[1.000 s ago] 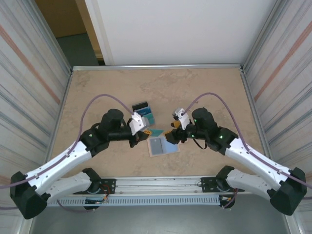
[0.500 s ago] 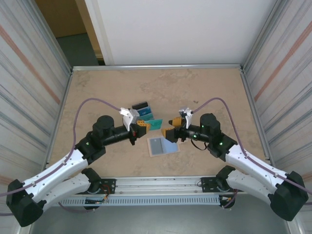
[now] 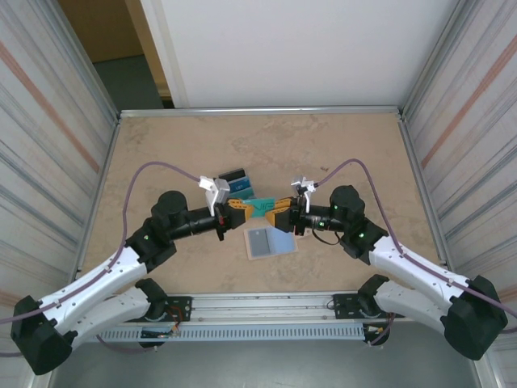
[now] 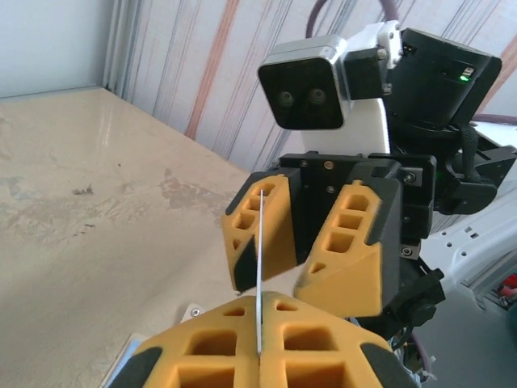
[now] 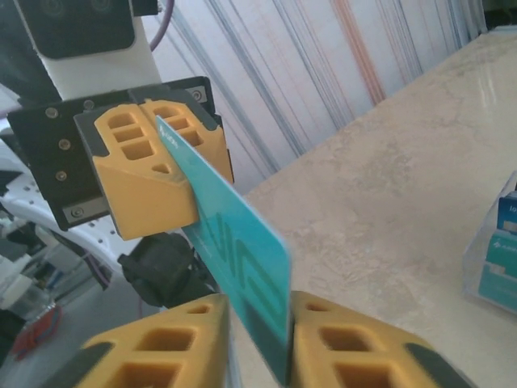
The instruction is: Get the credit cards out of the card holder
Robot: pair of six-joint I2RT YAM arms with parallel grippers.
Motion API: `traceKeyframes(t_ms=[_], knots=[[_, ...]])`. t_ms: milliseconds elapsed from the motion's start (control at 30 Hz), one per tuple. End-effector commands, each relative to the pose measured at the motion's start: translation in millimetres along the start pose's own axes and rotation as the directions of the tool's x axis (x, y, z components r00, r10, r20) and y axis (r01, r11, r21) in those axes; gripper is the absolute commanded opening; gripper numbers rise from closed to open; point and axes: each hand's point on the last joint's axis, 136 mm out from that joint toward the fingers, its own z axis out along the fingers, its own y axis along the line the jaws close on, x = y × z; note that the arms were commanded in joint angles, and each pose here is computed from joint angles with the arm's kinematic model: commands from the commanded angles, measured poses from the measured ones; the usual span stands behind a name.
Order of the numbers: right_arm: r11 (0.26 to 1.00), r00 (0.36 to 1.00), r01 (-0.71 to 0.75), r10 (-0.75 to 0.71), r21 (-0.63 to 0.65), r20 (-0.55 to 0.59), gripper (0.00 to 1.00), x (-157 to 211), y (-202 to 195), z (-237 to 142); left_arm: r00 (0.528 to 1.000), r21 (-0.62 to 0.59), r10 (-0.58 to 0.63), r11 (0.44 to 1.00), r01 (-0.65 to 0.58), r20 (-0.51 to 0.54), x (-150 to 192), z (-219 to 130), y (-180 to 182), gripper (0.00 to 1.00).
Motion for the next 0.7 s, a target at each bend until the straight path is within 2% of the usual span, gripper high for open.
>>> traceKeyframes(t_ms=[0, 67, 100, 167, 267, 333, 400, 467, 667], knots=[[0.998, 0.998, 0.053, -0.052, -0.038, 0.038, 0.08, -17, 14, -3, 1.0, 0.037, 0.003, 0.999, -0.004, 0.01, -2, 1, -6, 0.0], [0.998, 0.998, 0.052, -0.051, -0.028, 0.032, 0.02, -15, 12, -4, 1.0, 0.028, 0.009, 1.0, -0.009, 0.003, -2, 1, -4, 0.1], [0.998, 0.998, 0.053, -0.052, -0.017, 0.028, 0.0, -14, 11, -5, 1.0, 0.02, 0.014, 1.0, -0.013, -0.002, -2, 1, -3, 0.19], [0.998, 0.998, 0.057, -0.057, 0.008, 0.018, 0.0, -12, 8, -7, 1.0, 0.002, 0.028, 1.0, -0.028, -0.014, -2, -1, -2, 0.36], [0.997, 0.998, 0.058, -0.058, 0.052, -0.009, 0.0, -6, 3, -11, 0.997, -0.03, 0.068, 0.997, -0.069, -0.039, -1, -7, -1, 0.55], [0.996, 0.998, 0.057, -0.054, 0.075, -0.042, 0.0, 0, 0, -13, 0.993, -0.054, 0.094, 0.994, -0.098, -0.072, 0, -10, 1, 0.58], [0.995, 0.996, 0.057, -0.05, 0.085, -0.079, 0.0, 7, -1, -14, 0.985, -0.074, 0.126, 0.988, -0.135, -0.118, 1, -14, 3, 0.66], [0.995, 0.992, 0.058, -0.049, 0.082, -0.116, 0.0, 13, 0, -15, 0.973, -0.079, 0.155, 0.982, -0.17, -0.171, 3, -16, 3, 0.69], [0.996, 0.983, 0.075, -0.066, 0.043, -0.172, 0.0, 19, 9, -13, 0.908, -0.024, 0.206, 0.973, -0.23, -0.365, 14, -13, 2, 0.69]])
